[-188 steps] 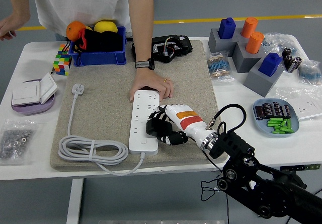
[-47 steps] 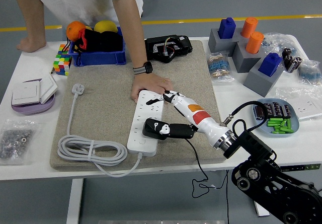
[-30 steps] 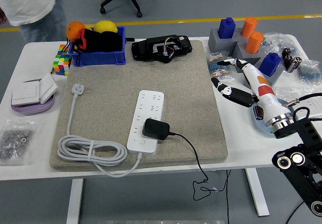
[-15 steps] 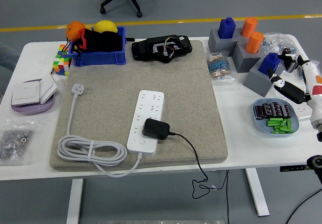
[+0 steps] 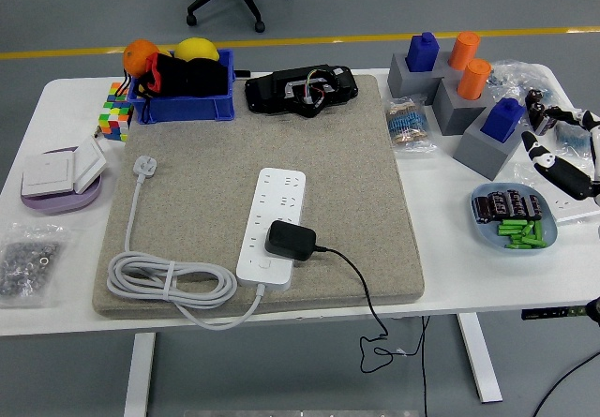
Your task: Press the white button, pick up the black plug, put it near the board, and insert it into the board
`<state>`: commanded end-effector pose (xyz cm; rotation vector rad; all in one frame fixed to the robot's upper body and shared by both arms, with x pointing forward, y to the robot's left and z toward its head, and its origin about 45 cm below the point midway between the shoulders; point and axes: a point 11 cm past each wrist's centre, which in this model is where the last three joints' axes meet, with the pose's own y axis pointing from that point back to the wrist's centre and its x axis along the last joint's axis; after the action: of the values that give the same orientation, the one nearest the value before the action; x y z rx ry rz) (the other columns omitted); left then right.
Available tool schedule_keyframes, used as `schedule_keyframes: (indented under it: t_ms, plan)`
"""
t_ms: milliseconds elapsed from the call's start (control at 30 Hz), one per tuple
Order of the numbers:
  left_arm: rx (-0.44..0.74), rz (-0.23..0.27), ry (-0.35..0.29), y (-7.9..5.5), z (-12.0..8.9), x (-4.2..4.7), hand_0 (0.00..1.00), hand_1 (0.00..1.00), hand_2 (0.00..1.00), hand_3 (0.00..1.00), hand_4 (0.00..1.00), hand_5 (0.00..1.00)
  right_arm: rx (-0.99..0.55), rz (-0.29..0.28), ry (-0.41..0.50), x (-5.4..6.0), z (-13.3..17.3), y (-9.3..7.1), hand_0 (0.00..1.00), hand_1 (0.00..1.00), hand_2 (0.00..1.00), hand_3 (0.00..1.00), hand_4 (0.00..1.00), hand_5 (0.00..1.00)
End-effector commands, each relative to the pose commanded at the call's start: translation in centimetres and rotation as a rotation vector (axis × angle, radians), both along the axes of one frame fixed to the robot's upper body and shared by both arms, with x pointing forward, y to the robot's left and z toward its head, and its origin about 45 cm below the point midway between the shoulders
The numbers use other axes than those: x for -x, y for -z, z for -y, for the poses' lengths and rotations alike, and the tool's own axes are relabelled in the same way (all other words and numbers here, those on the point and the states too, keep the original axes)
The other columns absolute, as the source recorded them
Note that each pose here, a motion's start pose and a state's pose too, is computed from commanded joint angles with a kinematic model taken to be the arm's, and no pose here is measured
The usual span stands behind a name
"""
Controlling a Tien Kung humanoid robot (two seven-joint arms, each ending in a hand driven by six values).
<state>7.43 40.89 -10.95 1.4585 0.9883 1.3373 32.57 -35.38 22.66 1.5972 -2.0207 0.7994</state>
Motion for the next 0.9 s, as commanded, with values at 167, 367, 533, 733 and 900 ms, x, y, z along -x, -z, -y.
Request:
schedule_keyframes:
  t_ms: [167, 367, 533, 733, 900]
  plan:
    - [-0.003, -0.013, 0.001, 0.1, -0.2, 0.68, 0.626, 0.631, 0.639, 0.693, 0.569, 0.386, -0.004, -0.017, 0.008, 0.3, 0.0, 0.6, 0.922, 0.795, 0.735, 0.718, 0.840, 0.606]
    - [0.000, -0.050, 0.004, 0.4, -0.1, 2.52, 0.626, 0.631, 0.638, 0.695, 0.570, 0.387, -0.004, -0.035, 0.008, 0.5, -0.1, 1.3, 0.920, 0.795, 0.735, 0.718, 0.844, 0.609]
    - [-0.002, -0.070, 0.003, 0.5, -0.2, 3.76, 0.625, 0.631, 0.639, 0.695, 0.571, 0.387, -0.010, -0.035, 0.025, 1.2, 0.3, 1.5, 0.918, 0.791, 0.734, 0.718, 0.847, 0.611]
    - [0.006, -0.063, 0.000, 0.6, 0.2, 3.66, 0.626, 0.631, 0.639, 0.695, 0.571, 0.388, -0.021, -0.018, 0.037, 1.5, 0.8, 1.0, 0.917, 0.789, 0.733, 0.716, 0.848, 0.610]
    - [0.006, -0.081, 0.002, 0.7, 0.2, 4.39, 0.626, 0.631, 0.638, 0.695, 0.571, 0.389, -0.028, -0.021, 0.036, 1.7, 0.8, 1.1, 0.915, 0.784, 0.731, 0.715, 0.847, 0.608]
